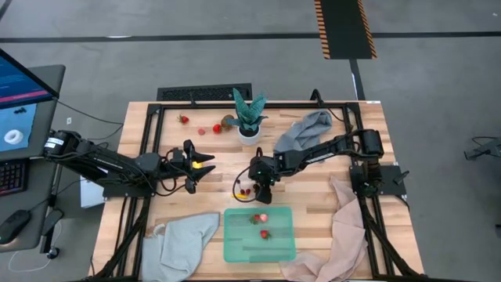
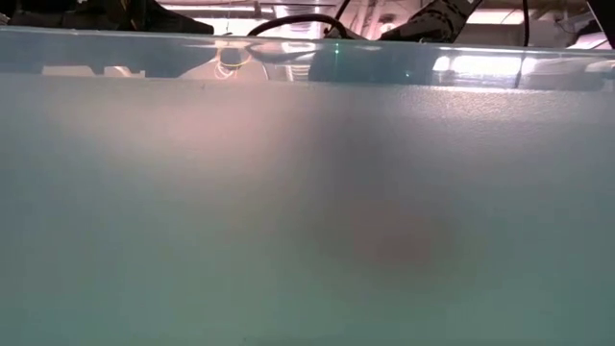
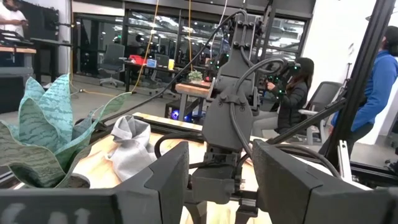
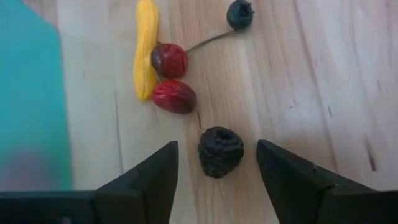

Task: Pick and placing Produce into tupperware
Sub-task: Put the blackberry into the green bin

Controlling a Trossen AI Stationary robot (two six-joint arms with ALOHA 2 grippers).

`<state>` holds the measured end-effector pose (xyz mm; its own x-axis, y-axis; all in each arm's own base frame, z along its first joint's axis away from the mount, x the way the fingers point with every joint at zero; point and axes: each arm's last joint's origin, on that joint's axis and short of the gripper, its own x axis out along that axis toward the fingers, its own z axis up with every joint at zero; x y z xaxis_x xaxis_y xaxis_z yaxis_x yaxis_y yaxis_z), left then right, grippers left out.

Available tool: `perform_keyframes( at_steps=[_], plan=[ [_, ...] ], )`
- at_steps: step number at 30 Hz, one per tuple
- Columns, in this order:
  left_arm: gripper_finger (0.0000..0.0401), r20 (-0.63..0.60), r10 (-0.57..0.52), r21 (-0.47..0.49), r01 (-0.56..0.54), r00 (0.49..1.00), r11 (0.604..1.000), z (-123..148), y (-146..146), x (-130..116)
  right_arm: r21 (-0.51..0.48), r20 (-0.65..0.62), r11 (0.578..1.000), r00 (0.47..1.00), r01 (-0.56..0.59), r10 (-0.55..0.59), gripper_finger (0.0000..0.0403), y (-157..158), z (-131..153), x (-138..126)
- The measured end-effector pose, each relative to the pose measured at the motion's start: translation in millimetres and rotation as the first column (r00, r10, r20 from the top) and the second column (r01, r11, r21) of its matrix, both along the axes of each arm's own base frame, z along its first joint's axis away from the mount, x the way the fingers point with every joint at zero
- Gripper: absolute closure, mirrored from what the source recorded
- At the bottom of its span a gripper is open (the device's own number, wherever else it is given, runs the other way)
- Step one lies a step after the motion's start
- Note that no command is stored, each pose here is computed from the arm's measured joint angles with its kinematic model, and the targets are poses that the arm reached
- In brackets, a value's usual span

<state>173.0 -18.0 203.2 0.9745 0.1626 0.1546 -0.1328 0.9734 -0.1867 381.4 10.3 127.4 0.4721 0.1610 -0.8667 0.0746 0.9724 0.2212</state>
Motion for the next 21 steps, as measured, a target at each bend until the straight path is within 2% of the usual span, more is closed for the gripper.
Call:
perform_keyframes(
  at_steps=[12,15,21],
  plan=[
    [0.0234,0.000,0.000,0.000,0.000,1.000,1.000,0,0,0,-0.019,-0.001,1.000,1.000,0.020,-0.020,0.0298,-3,0,0],
    [0.0234,0.000,0.000,0.000,0.000,1.000,1.000,0,0,0,-0.019,0.006,1.000,1.000,0.021,-0.021,0.0298,-3,0,1],
    [0.0234,0.000,0.000,0.000,0.000,1.000,1.000,0,0,0,-0.047,0.020,0.998,0.999,0.031,-0.030,0.0260,-3,13,8]
  ],
)
